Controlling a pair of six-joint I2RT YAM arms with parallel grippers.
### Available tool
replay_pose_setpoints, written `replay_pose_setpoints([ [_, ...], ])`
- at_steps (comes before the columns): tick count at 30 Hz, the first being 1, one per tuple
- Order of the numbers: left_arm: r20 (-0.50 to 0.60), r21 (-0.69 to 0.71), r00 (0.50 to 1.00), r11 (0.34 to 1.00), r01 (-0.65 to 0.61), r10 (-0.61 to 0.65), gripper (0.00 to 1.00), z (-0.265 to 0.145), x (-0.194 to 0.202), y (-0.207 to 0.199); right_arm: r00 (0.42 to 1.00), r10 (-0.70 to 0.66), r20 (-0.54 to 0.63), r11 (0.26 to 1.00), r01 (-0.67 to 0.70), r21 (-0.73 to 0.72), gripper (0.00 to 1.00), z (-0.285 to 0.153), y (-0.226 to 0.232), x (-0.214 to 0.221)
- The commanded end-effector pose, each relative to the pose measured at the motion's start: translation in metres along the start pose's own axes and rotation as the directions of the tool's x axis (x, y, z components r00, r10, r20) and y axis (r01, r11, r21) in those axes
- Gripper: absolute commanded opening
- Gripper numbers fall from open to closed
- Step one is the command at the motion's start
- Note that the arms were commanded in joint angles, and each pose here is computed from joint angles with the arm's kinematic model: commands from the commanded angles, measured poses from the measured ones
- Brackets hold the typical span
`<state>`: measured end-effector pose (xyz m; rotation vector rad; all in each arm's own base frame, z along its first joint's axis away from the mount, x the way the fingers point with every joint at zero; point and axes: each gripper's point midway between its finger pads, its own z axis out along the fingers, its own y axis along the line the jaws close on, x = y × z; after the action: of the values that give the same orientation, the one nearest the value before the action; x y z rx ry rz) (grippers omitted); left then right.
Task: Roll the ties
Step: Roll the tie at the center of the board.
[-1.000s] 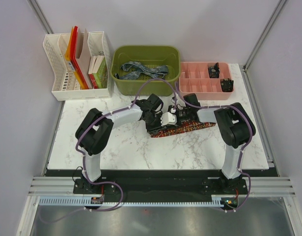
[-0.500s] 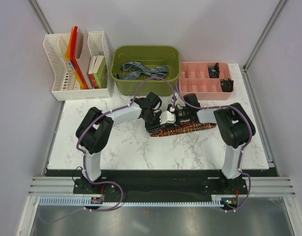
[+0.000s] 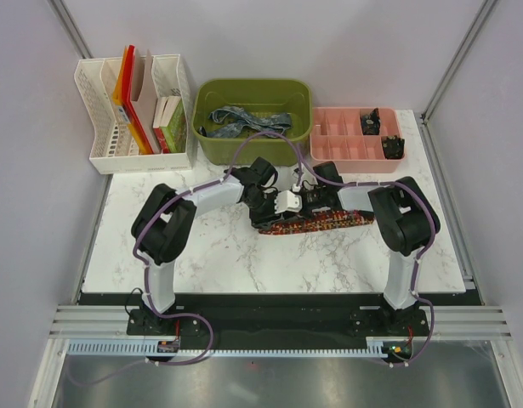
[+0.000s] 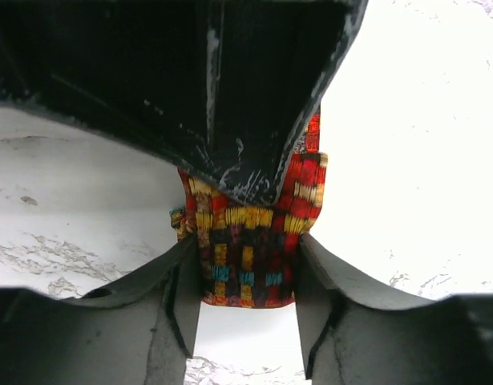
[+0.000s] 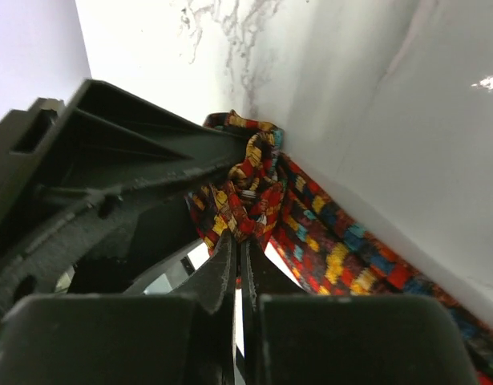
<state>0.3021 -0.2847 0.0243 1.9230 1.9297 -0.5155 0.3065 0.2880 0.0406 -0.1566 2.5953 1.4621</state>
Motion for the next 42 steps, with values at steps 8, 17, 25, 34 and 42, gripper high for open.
replay_pose_setpoints([
  [8,0.081,0.019,0.996,0.999,0.029,-0.031,0.72,-0.035,0.012,0.004,0.999,-0.024,-0.021,0.986,0.027,0.163,0.00,-0.001,-0.044,0.002],
  [17,0.162,0.007,0.986,0.999,0.037,-0.037,0.83,-0.044,0.006,0.011,0.999,-0.024,-0.043,0.975,0.033,0.221,0.00,0.000,-0.062,0.008],
  [25,0.201,0.041,0.979,0.999,0.035,-0.043,0.85,-0.029,-0.014,0.007,0.999,-0.018,-0.027,0.977,0.023,0.213,0.00,0.010,-0.057,0.010],
  [34,0.223,0.064,0.975,0.998,0.013,-0.027,0.56,-0.029,-0.028,-0.003,1.000,0.008,0.010,0.984,-0.009,0.180,0.00,0.025,-0.048,0.008],
  [42,0.233,0.084,0.972,0.996,0.004,-0.024,0.46,-0.021,-0.049,-0.009,0.999,0.025,0.020,0.992,-0.027,0.126,0.00,0.039,-0.034,0.008],
])
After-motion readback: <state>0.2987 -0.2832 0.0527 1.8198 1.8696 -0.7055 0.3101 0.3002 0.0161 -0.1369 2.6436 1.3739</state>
